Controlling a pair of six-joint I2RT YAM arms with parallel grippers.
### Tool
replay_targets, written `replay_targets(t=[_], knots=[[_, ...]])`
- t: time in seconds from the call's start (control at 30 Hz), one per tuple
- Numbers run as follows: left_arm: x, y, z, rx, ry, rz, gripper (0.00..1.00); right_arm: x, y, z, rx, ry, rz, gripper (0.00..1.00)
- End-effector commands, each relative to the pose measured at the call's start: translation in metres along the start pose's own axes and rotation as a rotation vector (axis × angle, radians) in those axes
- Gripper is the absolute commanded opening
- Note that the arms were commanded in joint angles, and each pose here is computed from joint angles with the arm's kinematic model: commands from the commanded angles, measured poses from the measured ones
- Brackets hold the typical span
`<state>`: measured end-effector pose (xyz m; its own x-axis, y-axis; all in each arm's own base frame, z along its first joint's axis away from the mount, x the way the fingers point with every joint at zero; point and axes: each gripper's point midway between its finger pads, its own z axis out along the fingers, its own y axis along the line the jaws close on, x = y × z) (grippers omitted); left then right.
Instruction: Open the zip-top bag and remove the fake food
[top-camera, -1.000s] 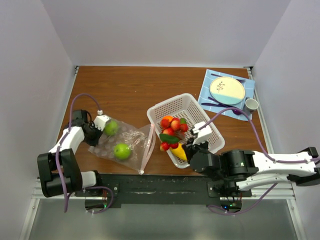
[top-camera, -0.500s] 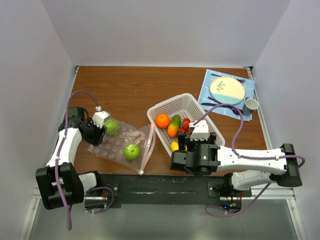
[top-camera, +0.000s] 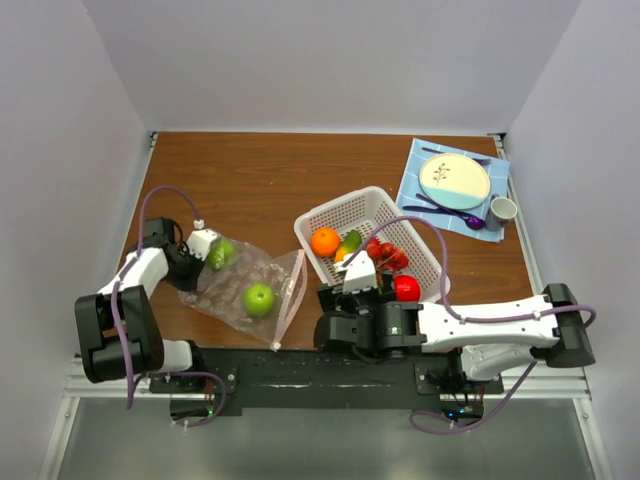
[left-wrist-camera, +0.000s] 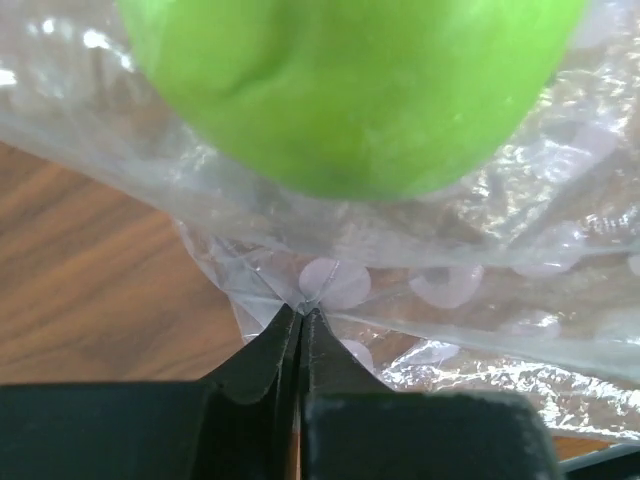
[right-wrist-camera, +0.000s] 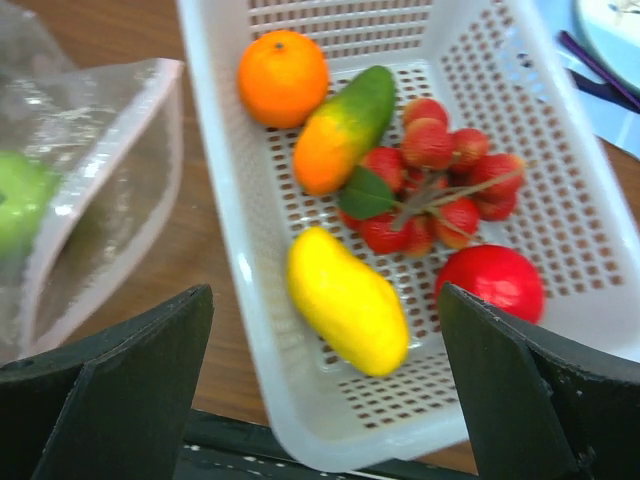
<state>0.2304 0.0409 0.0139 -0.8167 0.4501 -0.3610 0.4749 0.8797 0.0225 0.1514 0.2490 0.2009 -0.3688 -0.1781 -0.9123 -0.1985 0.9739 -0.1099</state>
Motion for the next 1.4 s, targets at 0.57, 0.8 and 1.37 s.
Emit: replay_targets(t=[0.57,0.8,1.37], knots=[[-0.061,-0.026,-0.124,0.015,-0.265,0.163,0.00,0.063,0.104,0.027,-0.149,0.087,-0.012,0.97],[-0.046,-0.008,-0.105,-0.082,-0.211,0.151,0.00,0.092,0.112,0.023,-0.180,0.125,-0.046,0.93],[-0.023,0.031,-0.054,-0.219,-0.097,0.127,0.00,0.112,0.142,0.011,-0.212,0.114,-0.101,0.71]])
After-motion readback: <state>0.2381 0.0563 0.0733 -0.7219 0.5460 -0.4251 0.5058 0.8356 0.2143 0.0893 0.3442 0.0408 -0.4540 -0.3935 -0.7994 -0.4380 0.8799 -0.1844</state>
